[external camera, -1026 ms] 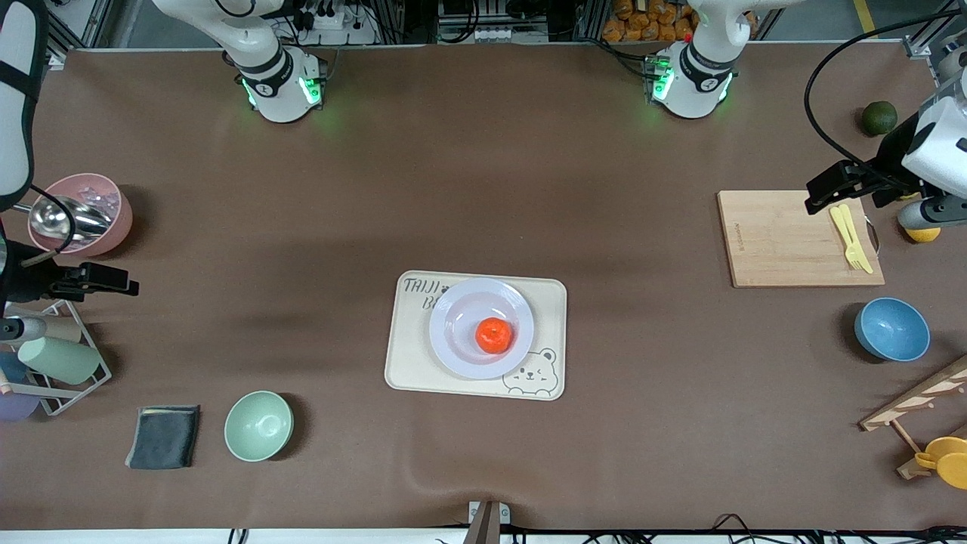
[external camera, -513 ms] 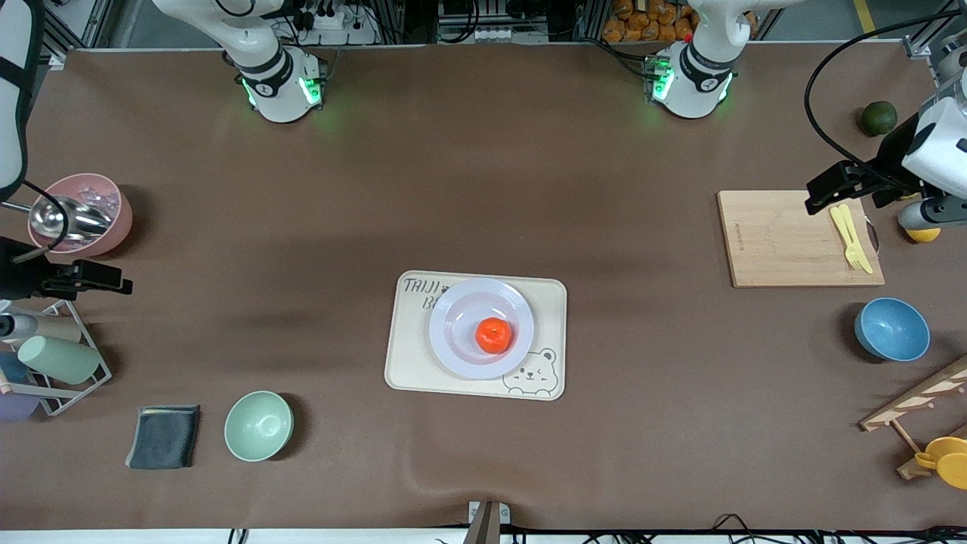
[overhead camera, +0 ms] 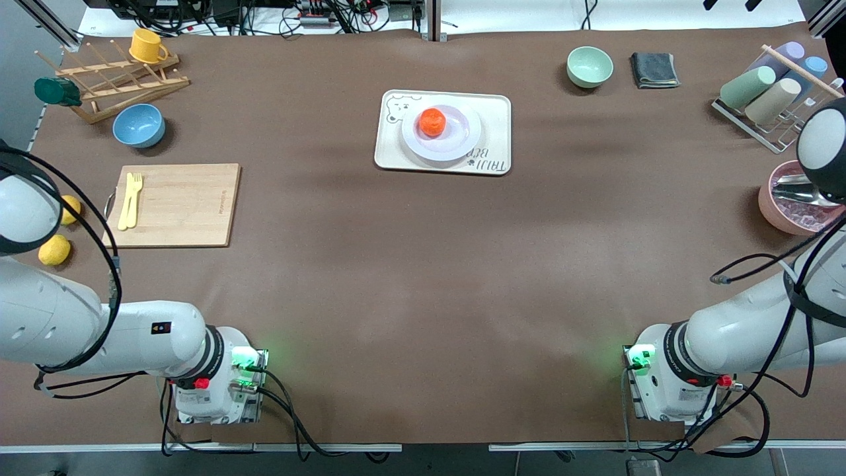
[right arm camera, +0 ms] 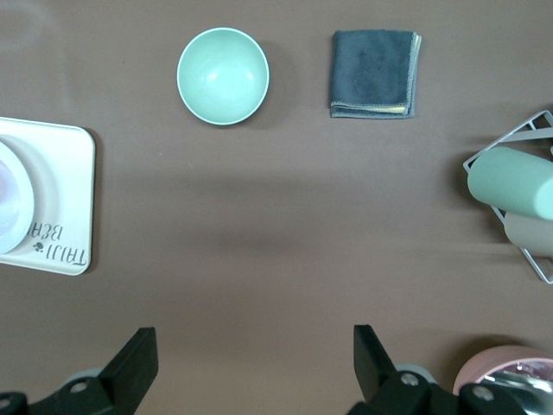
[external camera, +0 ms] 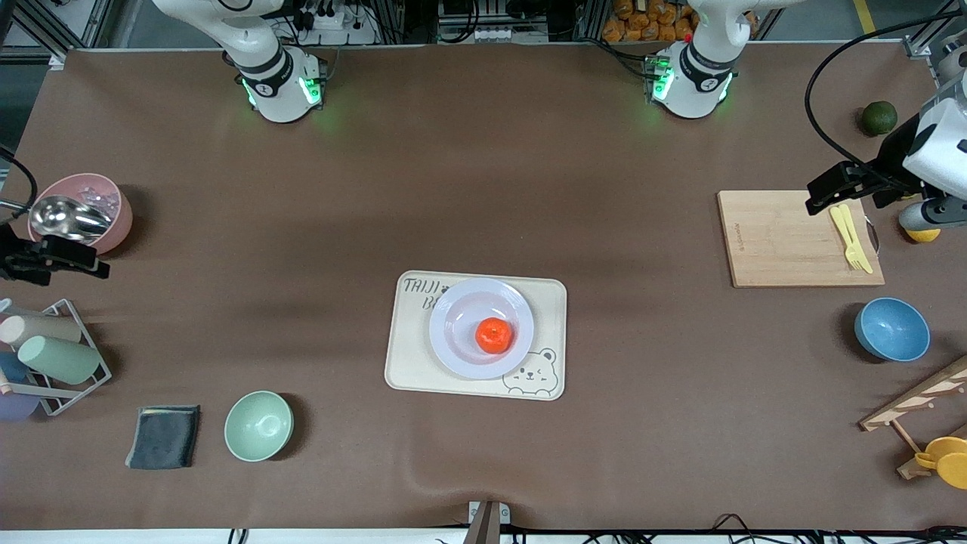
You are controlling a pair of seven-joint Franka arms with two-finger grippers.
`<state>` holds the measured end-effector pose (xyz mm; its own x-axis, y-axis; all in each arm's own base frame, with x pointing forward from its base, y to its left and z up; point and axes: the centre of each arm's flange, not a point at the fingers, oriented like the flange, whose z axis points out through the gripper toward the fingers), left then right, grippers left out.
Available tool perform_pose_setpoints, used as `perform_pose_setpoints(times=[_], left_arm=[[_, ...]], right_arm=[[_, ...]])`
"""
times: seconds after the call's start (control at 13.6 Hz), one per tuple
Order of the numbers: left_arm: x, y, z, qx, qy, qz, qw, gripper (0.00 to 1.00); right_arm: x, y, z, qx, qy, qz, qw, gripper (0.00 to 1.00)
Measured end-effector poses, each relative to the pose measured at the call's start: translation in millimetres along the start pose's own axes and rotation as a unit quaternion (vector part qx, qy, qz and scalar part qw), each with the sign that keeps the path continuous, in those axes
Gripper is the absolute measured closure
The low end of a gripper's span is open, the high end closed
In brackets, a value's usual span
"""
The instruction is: Place orange and plate with both arms
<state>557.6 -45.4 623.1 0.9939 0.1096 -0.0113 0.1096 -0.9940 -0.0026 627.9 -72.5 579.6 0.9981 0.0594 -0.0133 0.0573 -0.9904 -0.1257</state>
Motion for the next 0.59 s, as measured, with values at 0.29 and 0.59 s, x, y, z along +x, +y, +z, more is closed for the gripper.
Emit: perform_pose_setpoints(times=[0.29, 0.59], left_arm=[[0.5, -2.5, -0.1, 0.000, 0.000, -0.002, 1.000, 0.00], [0.8, -7.0, -2.1, 0.000, 0.002, 0.004, 1.000, 0.00]], right_arm=[[-11.0, 5.4, -16.8, -0.007, 0.006, 0.004, 1.000, 0.00], [-31.0, -12.4, -39.0, -0.024, 0.004, 0.010, 1.000, 0.00]])
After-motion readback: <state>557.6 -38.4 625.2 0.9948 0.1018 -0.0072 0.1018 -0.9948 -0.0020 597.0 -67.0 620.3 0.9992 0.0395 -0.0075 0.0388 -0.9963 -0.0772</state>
